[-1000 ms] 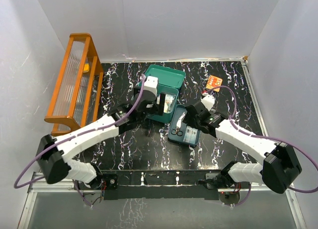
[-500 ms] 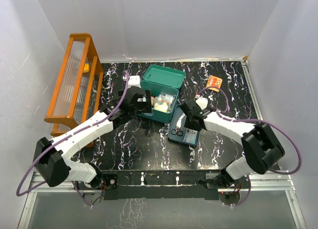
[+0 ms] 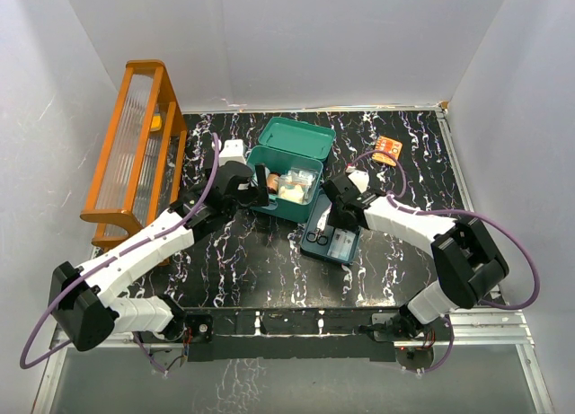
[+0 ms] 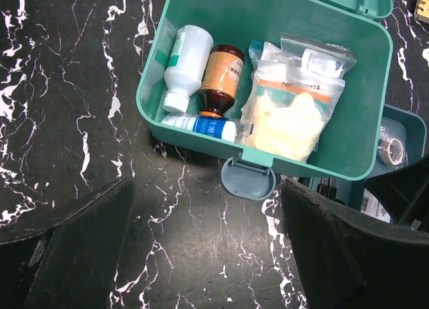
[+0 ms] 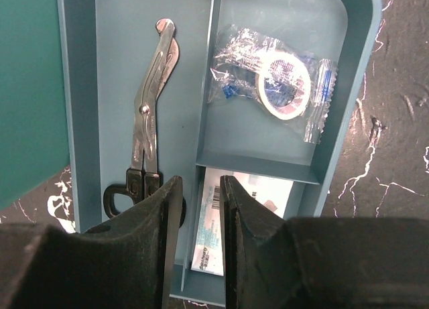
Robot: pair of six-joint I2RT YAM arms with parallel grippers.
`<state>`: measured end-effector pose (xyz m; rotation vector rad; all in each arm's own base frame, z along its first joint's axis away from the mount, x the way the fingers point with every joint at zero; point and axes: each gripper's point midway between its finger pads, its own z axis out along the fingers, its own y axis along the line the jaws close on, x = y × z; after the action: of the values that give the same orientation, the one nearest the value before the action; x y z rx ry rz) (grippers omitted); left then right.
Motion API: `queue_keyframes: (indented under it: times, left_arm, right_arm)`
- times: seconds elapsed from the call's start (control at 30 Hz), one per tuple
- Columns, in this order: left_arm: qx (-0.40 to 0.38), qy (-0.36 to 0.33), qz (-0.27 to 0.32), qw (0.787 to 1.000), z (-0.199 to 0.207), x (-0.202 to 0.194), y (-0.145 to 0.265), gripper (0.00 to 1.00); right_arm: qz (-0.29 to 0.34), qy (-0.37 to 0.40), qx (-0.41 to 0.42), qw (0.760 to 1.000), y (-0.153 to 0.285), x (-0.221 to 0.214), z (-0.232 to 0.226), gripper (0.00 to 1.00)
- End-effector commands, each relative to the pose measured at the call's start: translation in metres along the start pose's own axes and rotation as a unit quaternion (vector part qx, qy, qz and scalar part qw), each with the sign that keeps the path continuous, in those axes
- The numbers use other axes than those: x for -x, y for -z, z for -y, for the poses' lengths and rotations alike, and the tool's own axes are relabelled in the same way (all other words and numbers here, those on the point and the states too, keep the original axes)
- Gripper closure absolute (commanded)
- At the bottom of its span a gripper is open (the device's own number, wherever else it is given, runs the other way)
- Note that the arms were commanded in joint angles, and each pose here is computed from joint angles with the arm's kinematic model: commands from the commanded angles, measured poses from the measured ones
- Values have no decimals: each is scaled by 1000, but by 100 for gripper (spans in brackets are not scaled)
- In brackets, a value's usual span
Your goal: Organize the medicine kit
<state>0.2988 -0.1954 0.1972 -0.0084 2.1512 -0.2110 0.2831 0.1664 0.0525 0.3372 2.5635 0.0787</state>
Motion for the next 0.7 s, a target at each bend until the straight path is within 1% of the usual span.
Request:
queue_keyframes:
  times: [0.0,0.1,0.17,0.27,0.3,0.53,0.67]
  left_arm:
    - [3,5,26,1000,-6,12,5,11]
    - [4,5,26,1000,-8,11,5,10]
    - [4,7,26,1000,-9,10,6,10]
    - [2,9,26,1000,-10,9,7,9]
    - [1,10,26,1000,-10,8,7,9]
    - [-1,11,24,1000,-12,6,8,9]
    - [-5,12,22,1000,-10,5,7,8]
  right_arm:
    - [38,-27,43,998,18,27,-21,73]
    - [27,-28,35,999,11,21,-21,74]
    - [13,-29,17,999,4,15,-16,79]
    - [1,-26,13,1000,-4,8,-17,81]
    - [-2,-37,13,999,-6,7,-18,81]
    - [1,-37,7,999,-13,9,-20,82]
    - [0,-29,0,1000,-18,9,-20,87]
